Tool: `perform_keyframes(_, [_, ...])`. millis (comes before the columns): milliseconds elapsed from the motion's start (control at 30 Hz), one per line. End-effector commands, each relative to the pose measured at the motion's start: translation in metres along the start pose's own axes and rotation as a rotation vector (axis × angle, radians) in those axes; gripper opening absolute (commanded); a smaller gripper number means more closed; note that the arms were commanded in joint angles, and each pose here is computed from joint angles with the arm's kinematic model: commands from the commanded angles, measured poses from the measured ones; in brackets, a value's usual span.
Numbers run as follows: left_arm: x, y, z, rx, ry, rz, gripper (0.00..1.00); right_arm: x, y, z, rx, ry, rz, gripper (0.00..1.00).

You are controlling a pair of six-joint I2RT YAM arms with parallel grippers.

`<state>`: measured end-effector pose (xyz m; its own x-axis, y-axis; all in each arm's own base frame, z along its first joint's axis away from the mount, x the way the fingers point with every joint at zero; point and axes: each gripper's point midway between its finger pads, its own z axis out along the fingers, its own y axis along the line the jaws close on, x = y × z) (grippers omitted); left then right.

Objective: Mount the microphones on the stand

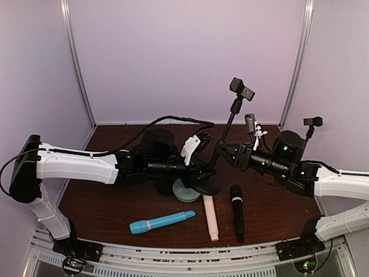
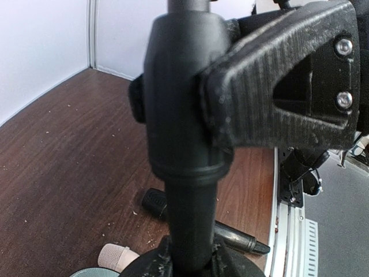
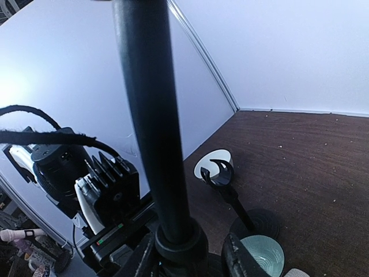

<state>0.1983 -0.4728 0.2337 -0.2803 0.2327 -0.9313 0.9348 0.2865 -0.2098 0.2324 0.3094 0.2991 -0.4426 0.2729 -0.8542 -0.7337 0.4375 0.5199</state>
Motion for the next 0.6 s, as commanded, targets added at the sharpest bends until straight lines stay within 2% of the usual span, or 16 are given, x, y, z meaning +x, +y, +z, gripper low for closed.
perform_keyframes(0, [-0.058, -0.022, -0.013, 0.070, -0.159, 0.063, 0.00, -0.010, 0.009, 0.003, -0.033, -0.027, -0.009, 0.36])
perform_keyframes(133, [-0.056, -0.022, -0.013, 0.072, -0.155, 0.064, 0.00, -0.005, 0.010, 0.006, -0.047, -0.010, 0.002, 0.28])
perform_keyframes(233, [-0.054, -0.020, -0.011, 0.061, -0.150, 0.063, 0.00, -0.005, 0.012, 0.007, -0.055, -0.009, 0.003, 0.16])
perform_keyframes(333, [-0.050, -0.013, -0.007, 0.026, -0.133, 0.054, 0.27, -0.009, 0.013, 0.005, -0.055, -0.022, -0.004, 0.08])
perform_keyframes(400, [-0.046, -0.009, -0.004, 0.010, -0.123, 0.049, 0.37, -0.012, 0.013, 0.003, -0.051, -0.034, -0.012, 0.05])
perform_keyframes(567, [-0.041, -0.005, 0.001, -0.003, -0.109, 0.042, 0.44, -0.016, 0.014, -0.001, -0.040, -0.047, -0.026, 0.02])
